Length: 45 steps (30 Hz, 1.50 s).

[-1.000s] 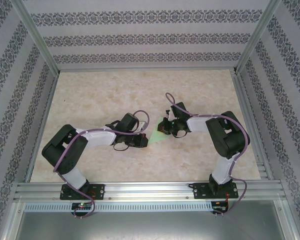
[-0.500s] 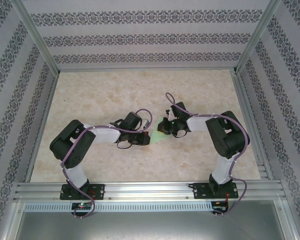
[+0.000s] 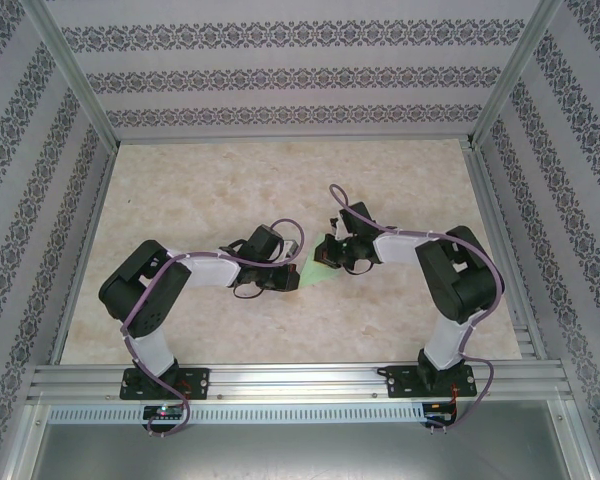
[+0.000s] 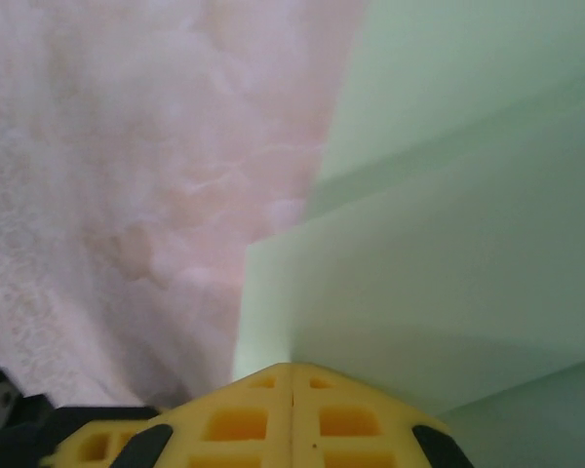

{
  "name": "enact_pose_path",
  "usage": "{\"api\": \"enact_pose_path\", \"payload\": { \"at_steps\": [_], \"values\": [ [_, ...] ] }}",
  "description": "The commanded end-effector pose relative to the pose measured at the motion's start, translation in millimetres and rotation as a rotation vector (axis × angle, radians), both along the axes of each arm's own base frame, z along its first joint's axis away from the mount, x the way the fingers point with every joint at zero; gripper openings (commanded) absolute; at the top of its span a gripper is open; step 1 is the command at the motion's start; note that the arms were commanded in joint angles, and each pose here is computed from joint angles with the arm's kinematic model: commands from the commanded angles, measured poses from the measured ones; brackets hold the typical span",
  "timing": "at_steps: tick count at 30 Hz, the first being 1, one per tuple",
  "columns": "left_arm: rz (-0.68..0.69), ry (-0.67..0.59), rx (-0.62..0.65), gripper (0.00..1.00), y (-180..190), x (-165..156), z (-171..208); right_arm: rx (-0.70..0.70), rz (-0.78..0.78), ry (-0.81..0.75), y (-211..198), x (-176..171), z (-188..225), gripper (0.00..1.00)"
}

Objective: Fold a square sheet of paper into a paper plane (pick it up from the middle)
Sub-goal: Fourth fold the wing at the center of the table.

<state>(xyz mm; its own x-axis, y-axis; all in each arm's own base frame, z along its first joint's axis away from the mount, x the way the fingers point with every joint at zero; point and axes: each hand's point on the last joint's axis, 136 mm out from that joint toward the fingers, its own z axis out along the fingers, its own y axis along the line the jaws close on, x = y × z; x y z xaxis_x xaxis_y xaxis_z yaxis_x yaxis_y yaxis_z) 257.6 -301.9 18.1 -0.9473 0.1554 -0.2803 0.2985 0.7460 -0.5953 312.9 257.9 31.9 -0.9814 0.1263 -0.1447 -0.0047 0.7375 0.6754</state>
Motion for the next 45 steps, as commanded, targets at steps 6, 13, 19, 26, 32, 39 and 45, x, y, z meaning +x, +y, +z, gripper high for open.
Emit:
{"api": "enact_pose_path", "payload": {
  "at_steps": [6,13,19,26,32,39,45],
  "values": [
    [0.025,0.050,0.081,0.00,17,-13,-25,0.060,0.012,-0.004,20,-21,16,0.00],
    [0.031,0.052,0.073,0.00,17,-12,-25,0.047,0.027,0.045,33,-33,-1,0.00],
    [0.033,0.049,0.066,0.00,16,-12,-23,0.034,0.036,0.076,35,-39,-12,0.00],
    [0.013,0.016,-0.025,0.00,3,-6,3,-0.042,0.025,0.117,24,-44,-36,0.00],
    [0.002,-0.044,-0.104,0.00,-7,1,27,-0.062,0.022,0.129,21,-46,-44,0.00],
    [0.031,-0.003,-0.019,0.00,4,-1,-1,-0.053,0.027,0.126,22,-46,-42,0.00],
    [0.030,0.042,0.043,0.00,13,-9,-18,-0.056,0.021,0.122,18,-43,-43,0.00]
  ]
}}
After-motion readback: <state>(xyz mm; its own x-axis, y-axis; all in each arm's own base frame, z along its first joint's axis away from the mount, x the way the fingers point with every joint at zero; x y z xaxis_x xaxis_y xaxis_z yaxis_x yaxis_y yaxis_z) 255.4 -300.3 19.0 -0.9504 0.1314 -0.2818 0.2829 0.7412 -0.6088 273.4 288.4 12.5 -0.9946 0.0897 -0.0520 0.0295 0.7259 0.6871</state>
